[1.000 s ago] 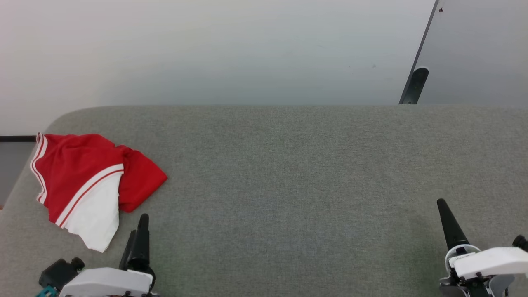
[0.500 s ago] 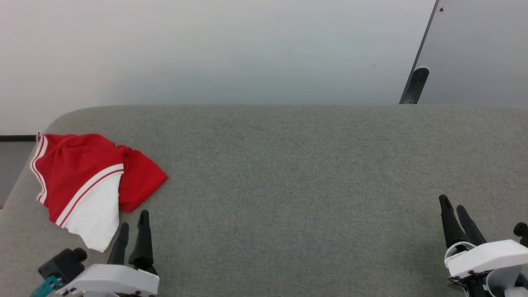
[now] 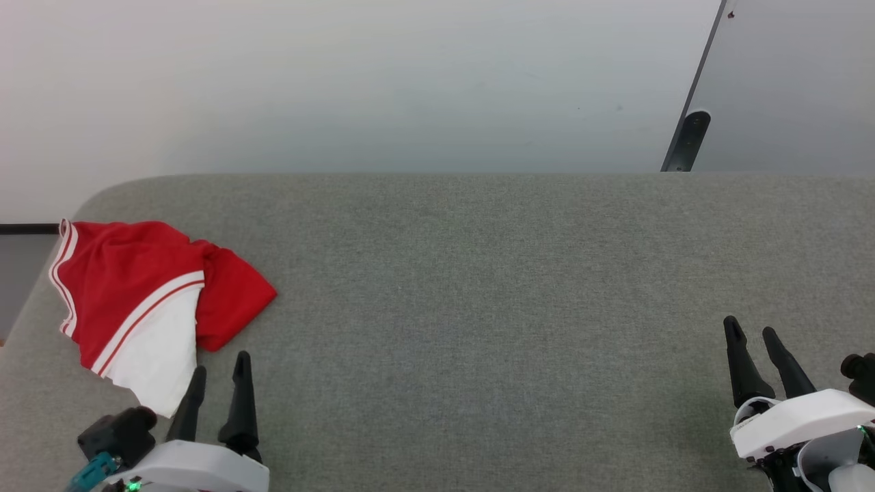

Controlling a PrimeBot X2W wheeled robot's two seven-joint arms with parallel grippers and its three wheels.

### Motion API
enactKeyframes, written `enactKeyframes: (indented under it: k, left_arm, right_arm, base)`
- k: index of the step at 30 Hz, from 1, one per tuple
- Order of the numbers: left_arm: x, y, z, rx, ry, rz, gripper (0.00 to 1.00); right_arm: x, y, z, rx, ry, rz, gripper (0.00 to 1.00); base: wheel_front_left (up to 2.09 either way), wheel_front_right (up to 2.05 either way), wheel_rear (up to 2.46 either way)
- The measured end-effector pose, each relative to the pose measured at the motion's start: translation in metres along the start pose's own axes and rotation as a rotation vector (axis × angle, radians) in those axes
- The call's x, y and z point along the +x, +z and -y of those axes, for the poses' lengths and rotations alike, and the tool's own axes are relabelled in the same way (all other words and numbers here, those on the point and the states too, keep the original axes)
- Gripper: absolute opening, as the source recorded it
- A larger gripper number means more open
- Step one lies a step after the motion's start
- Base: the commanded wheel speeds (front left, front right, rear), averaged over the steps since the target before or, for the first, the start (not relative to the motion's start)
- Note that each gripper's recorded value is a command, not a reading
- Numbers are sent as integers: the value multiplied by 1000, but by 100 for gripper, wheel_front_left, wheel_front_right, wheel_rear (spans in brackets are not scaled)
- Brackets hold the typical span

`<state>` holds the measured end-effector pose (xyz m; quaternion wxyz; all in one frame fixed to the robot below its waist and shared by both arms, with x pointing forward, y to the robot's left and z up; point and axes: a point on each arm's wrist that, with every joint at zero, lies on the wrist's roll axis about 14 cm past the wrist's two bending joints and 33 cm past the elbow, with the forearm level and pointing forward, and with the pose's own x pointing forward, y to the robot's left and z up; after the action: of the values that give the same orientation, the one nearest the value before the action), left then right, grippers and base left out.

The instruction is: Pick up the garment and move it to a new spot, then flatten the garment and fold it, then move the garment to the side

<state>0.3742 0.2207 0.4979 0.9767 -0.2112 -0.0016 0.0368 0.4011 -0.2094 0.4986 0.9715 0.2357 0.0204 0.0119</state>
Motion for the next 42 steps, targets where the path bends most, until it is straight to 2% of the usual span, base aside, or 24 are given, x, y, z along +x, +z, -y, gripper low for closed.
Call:
enactKeyframes:
  k: [20, 42]
  left_arm:
    - [-2, 3, 3, 205, -28, 25, 100]
    - [-6, -8, 13, 395, -96, 12, 100]
  right_arm:
    - [2, 9, -5, -180, 34, 23, 100]
    - [-5, 14, 6, -347, 25, 35, 100]
  base:
    - [0, 0, 0]
    - [0, 0, 0]
